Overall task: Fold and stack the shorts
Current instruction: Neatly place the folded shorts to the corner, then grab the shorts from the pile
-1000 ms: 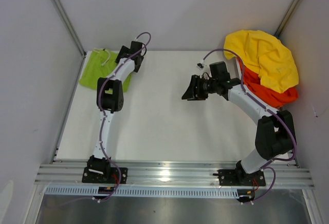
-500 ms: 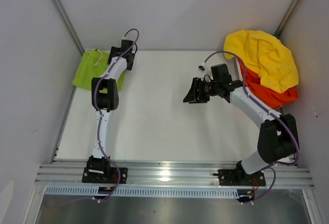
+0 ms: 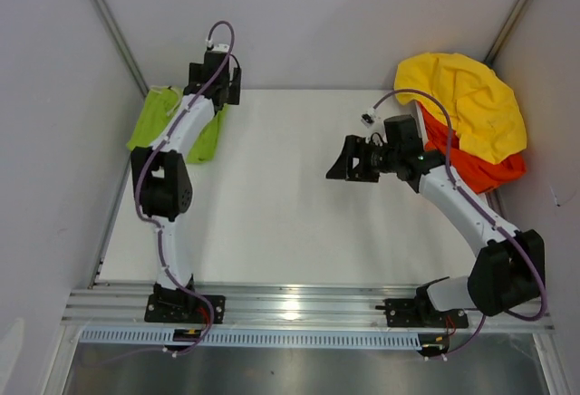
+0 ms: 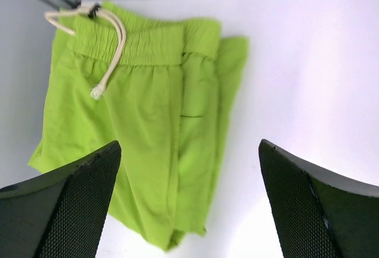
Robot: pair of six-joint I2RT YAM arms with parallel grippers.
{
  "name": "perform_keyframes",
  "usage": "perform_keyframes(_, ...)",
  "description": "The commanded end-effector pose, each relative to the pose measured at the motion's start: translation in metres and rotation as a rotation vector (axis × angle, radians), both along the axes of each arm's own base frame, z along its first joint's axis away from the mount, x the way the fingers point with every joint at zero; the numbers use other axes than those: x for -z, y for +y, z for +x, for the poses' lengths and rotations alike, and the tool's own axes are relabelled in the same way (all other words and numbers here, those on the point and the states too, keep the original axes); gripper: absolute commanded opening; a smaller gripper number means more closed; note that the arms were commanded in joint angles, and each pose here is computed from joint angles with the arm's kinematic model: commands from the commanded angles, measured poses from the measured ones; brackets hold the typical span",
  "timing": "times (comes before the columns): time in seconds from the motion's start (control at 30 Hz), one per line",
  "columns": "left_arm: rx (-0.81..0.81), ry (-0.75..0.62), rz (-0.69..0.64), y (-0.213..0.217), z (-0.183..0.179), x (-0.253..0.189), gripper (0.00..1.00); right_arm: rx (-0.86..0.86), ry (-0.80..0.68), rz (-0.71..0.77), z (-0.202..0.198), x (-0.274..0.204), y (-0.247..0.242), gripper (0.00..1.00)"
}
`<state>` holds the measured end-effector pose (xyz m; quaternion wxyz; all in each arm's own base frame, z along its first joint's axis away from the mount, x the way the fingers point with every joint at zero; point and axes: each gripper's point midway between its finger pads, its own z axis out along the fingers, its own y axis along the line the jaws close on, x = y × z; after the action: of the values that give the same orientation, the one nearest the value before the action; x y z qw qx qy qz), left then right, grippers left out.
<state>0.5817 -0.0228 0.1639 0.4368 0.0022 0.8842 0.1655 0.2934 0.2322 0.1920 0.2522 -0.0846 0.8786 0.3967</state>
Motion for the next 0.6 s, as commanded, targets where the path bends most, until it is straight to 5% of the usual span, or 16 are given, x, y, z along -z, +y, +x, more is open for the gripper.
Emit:
perform_keyframes(0.0, 0.051, -0.15, -0.119, -0.047, -0.023, -0.07, 0.99, 0.086, -0.104, -0.028, 0.008, -0.025, -0.019, 0.79)
perform_keyframes(0.23, 0.111, -0.19, -0.325, -0.083, -0.091, -0.087, 0.99, 0.416, -0.237, -0.272, 0.065, -0.065, -0.099, 0.82)
perform_keyframes(0.27, 0.108, -0.135, -0.35, -0.084, -0.108, -0.062, 0.99, 0.496, -0.264, -0.294, 0.077, -0.081, -0.119, 0.82)
perform_keyframes(0.33, 0.125, -0.213, -0.455, -0.09, -0.126, -0.09, 0.99, 0.559, -0.248, -0.312, 0.089, -0.084, -0.139, 0.81)
perform_keyframes(0.37, 0.126, -0.159, -0.477, -0.091, -0.143, -0.063, 0.99, 0.603, -0.252, -0.295, 0.096, -0.092, -0.148, 0.8)
perform_keyframes(0.43, 0.143, -0.274, -0.561, -0.093, -0.158, -0.097, 0.99, 0.707, -0.262, -0.261, 0.108, -0.101, -0.18, 0.79)
perform_keyframes(0.57, 0.135, -0.297, -0.629, -0.089, -0.192, -0.087, 0.99, 0.896, -0.213, -0.195, 0.122, -0.102, -0.237, 0.79)
